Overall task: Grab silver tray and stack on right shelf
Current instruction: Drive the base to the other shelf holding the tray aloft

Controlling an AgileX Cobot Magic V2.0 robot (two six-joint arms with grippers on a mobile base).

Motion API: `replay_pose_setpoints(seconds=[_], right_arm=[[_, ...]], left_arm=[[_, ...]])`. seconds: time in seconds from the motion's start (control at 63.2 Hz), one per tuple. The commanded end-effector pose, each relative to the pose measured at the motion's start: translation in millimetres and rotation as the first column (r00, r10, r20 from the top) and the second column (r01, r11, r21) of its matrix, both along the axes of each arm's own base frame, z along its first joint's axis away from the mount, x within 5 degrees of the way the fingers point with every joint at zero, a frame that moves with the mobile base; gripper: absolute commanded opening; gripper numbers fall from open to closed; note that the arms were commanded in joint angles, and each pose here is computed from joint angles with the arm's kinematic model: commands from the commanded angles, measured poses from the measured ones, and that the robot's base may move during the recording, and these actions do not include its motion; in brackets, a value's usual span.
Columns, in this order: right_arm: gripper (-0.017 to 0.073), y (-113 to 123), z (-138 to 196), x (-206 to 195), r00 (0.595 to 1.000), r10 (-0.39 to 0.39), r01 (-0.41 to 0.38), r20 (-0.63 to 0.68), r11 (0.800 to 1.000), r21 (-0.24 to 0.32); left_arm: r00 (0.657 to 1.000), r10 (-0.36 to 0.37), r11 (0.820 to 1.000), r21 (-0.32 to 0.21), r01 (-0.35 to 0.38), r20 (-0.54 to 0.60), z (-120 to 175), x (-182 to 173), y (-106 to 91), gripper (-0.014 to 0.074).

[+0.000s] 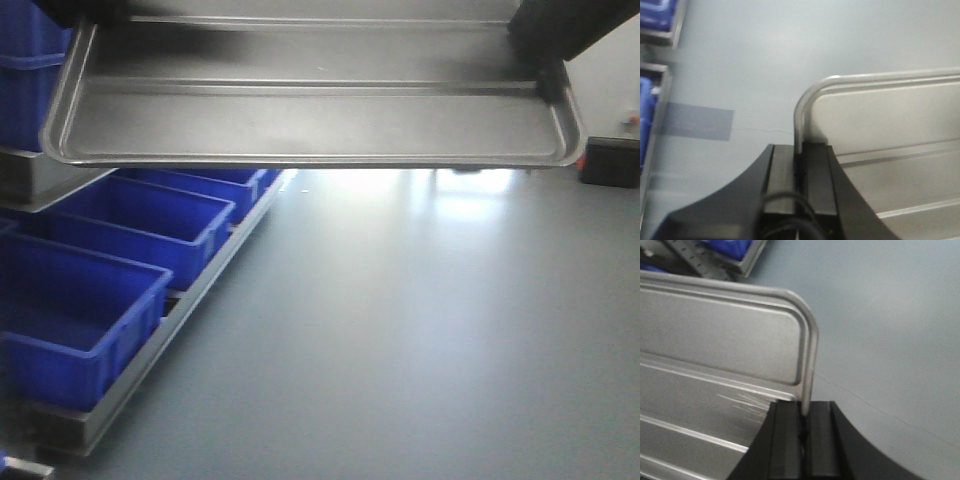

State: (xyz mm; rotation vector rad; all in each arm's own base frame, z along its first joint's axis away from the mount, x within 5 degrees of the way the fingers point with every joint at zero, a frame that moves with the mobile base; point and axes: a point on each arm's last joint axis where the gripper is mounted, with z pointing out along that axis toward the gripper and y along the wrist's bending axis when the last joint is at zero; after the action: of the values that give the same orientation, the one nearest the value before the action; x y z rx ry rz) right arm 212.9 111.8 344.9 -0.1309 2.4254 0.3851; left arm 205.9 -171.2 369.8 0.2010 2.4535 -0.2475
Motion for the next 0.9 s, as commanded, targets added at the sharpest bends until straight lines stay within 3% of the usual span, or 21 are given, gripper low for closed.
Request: replay_pose_setpoints(seconds=[0.0,0.887], right_arm=[[0.0056,-6.4,20.0,-1.3,0.994,0.007,-0.005,0.108,1.0,-0.021],[0.0056,-6.4,20.0,-1.3,0.994,0.007,-0.005,0.108,1.0,-0.021]], left_arm=[[0.996,0.009,1.0,0.017,-0.011,0.088,19.4,-2.9,10.2,-0.0101],[0.996,0.009,1.0,0.017,-0.011,0.088,19.4,-2.9,10.2,-0.0101]])
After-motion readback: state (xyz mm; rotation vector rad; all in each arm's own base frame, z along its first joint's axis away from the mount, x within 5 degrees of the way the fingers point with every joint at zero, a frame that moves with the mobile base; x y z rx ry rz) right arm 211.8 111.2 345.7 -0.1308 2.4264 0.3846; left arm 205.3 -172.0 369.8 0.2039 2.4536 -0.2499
